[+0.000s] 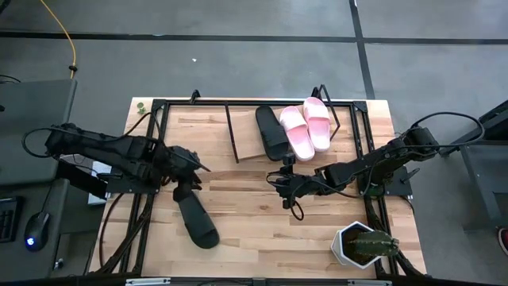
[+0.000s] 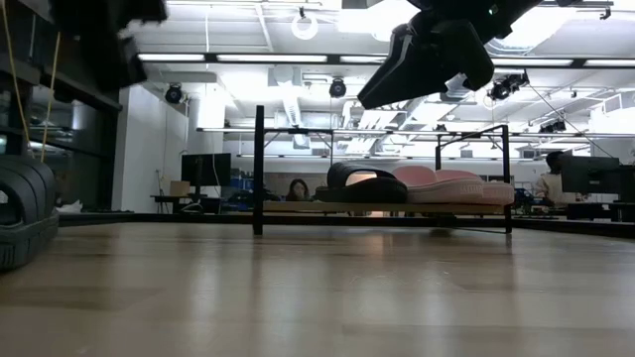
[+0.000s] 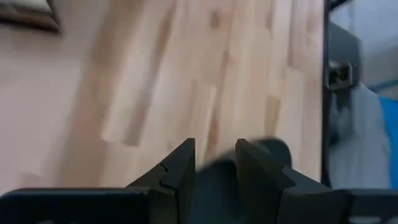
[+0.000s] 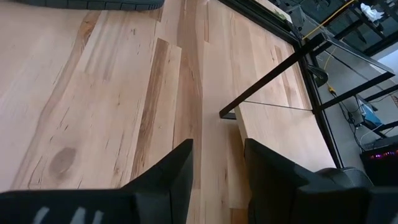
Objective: Pick and place slides into the shelf
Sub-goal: Put the black slide on the shelf
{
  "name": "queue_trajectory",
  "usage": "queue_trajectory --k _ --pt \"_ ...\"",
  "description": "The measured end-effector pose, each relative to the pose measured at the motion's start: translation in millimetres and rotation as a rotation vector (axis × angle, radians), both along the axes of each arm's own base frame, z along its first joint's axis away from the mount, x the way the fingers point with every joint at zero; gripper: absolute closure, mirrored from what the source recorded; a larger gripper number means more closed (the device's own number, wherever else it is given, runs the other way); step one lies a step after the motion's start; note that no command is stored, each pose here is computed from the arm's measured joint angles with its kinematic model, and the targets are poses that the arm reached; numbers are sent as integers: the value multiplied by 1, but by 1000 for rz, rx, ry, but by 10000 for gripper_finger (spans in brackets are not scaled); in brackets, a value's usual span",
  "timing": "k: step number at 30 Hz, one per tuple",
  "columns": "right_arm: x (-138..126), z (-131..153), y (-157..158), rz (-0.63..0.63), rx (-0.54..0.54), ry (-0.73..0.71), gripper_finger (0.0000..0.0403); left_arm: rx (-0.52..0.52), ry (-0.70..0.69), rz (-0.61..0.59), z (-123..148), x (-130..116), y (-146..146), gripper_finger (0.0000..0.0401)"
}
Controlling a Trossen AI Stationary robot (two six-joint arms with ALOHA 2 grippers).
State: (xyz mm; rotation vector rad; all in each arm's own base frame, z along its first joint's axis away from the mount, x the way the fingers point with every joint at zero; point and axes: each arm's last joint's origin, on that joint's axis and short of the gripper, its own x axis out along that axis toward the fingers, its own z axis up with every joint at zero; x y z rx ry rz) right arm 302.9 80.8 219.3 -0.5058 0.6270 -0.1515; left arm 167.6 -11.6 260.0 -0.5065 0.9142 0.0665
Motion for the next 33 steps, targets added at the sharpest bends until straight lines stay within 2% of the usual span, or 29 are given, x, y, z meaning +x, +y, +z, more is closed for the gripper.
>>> queue_trajectory --k 4,9,16,21,26,33 --pt "0 0 0 0 -1 3 271 -136 -46 -48 -26 -9 -3 300" --pt "0 0 0 -3 -3 2 271 -269 -108 -74 -40 -12 -6 300" --pt "0 0 0 -5 1 2 271 -314 -31 -39 -67 -17 -6 300" --pt "-1 -1 0 -8 7 9 271 -367 -66 -55 -87 -18 -10 300" --pt "-1 -1 0 -13 13 13 271 -393 -74 -105 -94 -20 -22 300" --pt "-1 -1 0 -14 14 12 271 -399 -143 -144 -87 -19 -41 300"
